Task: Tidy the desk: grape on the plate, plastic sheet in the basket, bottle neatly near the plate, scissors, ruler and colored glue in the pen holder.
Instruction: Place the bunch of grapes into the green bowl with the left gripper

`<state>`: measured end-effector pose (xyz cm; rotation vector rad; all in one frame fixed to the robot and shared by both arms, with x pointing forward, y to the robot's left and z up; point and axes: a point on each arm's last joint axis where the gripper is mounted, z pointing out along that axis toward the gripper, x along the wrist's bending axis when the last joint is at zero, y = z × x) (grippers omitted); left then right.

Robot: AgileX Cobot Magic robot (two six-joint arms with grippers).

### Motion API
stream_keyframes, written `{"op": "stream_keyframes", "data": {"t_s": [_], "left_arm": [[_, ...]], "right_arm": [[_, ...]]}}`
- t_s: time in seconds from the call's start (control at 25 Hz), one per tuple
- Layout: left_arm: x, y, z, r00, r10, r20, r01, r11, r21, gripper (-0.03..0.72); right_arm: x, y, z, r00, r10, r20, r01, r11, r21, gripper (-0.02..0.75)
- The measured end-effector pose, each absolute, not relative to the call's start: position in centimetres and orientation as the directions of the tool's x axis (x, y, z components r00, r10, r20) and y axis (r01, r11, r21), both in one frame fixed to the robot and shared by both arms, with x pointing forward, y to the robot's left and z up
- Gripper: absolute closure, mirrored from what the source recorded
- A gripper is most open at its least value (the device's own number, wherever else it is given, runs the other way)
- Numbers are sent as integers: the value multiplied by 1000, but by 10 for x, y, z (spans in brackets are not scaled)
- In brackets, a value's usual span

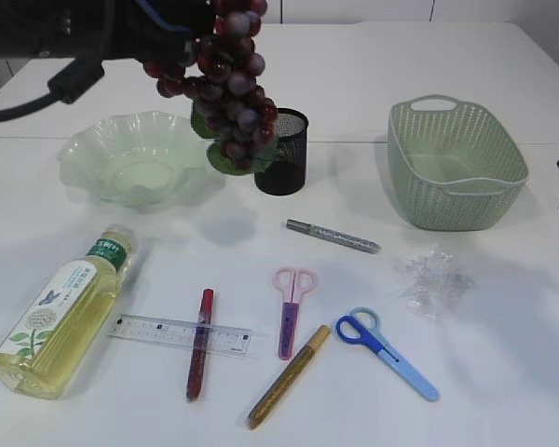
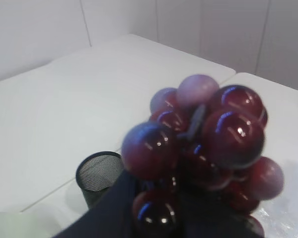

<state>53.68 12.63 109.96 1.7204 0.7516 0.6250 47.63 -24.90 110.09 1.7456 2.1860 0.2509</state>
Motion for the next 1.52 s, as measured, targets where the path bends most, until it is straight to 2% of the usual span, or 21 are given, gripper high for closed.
{"op": "stream_keyframes", "data": {"t_s": [0.24, 0.64, 1.2, 1.4, 1.52], "left_arm": [[564, 158, 1114, 549, 834, 43, 161, -156, 975, 596], [634, 213, 1112, 347, 937, 51, 183, -121, 976, 596], [732, 233, 1024, 260, 965, 35, 309, -117, 944, 596], [745, 237, 991, 241, 970, 29, 365, -118, 924, 592], [747, 237, 980, 242, 970, 26, 385, -120, 915, 556]], "right_arm": [[476, -248, 1096, -227, 970, -84, 910, 242, 337, 205], [477, -247, 1096, -260, 962, -83, 901, 273, 339, 206], [476, -245, 1096, -276, 959, -65, 898, 281, 339, 206], [476, -245, 1096, -277, 959, -65, 898, 282, 339, 206], [476, -245, 1096, -278, 958, -63, 897, 283, 339, 206]]}}
